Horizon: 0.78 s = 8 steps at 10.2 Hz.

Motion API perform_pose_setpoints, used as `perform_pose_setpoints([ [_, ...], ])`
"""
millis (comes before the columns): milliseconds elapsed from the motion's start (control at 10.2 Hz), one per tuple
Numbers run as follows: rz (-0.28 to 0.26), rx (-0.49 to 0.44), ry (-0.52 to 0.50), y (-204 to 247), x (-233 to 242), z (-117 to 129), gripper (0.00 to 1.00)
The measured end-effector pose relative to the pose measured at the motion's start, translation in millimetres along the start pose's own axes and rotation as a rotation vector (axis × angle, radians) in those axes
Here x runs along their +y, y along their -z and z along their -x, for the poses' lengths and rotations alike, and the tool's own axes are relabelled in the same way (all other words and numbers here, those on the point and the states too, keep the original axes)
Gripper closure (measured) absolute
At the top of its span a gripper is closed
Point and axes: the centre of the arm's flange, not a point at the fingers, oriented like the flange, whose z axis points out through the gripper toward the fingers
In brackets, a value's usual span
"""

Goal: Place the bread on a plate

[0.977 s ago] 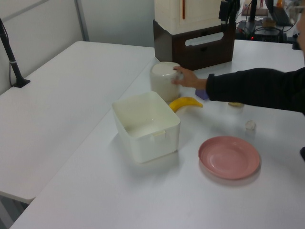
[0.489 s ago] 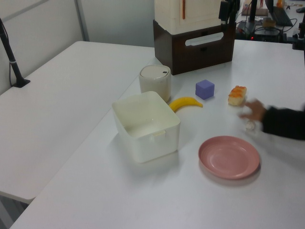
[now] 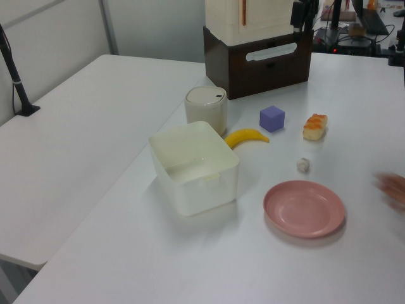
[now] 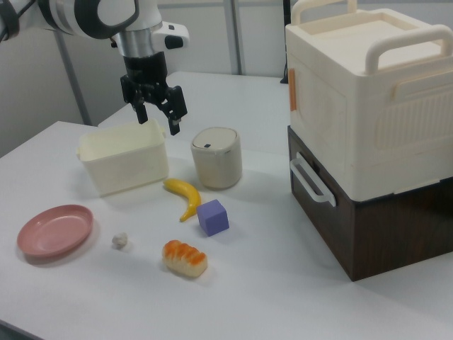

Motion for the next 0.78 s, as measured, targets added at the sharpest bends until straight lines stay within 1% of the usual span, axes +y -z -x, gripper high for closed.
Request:
perform_pose_setpoints([
  [489,0.0,-0.001,0.0,-0.5,0.0,0.0,0.0],
  [782,0.0,-0.017,-0.001,-8.2,0.4,-0.1,0.0],
])
